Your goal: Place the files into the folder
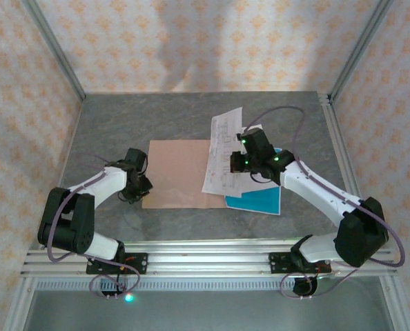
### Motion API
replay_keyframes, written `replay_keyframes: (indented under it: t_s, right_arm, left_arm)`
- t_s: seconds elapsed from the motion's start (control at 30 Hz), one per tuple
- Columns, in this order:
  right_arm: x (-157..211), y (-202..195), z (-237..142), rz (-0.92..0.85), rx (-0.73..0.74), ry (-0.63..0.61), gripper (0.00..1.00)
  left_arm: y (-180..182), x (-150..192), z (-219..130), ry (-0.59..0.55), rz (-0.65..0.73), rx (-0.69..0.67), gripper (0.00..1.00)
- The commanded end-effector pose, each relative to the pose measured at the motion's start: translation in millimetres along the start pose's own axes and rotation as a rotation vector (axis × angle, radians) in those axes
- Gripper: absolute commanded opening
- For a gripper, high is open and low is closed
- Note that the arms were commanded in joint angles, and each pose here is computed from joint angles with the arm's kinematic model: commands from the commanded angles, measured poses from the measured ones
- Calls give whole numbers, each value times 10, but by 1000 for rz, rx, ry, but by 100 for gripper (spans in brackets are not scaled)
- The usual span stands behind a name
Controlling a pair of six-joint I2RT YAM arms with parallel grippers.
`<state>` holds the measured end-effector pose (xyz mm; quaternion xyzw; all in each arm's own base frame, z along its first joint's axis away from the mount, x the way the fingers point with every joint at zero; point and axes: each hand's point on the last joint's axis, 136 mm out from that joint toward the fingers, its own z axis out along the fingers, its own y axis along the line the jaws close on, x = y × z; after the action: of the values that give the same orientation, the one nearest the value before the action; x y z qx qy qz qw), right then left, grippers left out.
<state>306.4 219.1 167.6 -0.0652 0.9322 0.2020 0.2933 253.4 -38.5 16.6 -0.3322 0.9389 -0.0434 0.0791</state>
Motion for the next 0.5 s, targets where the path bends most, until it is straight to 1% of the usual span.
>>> replay_keyframes:
  t_s: [0.0,0.13,0.47]
  right_arm:
    - [-7,46,-9,-8,-10,-33,0]
    - [26,93,10,1,-26,-30,0]
    - [59,186,40,26,-63,-30,0]
  left_arm:
    - [71,17,45,-3,-9,-9,3]
    - [105,54,68,2,-6,-13,0]
    - [81,65,39,0,-10,9,0]
